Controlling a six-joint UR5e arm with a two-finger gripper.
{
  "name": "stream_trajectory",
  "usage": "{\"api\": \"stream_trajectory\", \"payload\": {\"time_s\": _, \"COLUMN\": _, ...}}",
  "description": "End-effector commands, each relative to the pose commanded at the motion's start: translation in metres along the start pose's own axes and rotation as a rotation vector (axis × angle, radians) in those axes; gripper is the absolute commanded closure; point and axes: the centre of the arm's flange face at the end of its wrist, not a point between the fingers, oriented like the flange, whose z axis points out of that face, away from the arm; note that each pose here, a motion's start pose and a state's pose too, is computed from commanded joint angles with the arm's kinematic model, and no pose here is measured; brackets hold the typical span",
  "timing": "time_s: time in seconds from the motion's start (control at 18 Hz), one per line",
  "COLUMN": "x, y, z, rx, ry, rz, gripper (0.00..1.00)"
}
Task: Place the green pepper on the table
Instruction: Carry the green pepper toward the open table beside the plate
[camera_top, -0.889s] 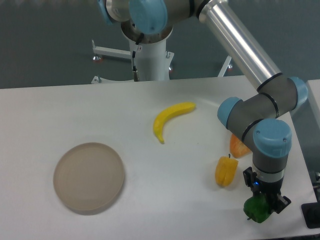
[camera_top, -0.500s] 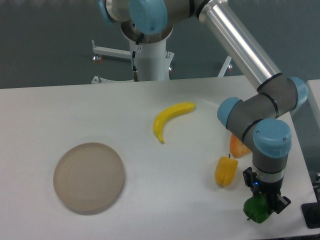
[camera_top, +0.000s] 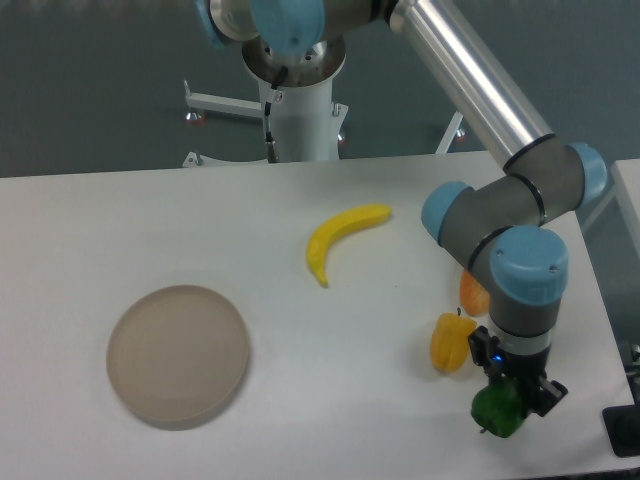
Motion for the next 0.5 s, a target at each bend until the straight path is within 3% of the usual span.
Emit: {"api": "stream_trajectory", "payload": {"time_s": 0.5, "x": 0.136, "y": -0.058, "z": -0.031, "rx": -0.003, "ry": 0.116, "rz": -0.24, "gripper": 0.63}}
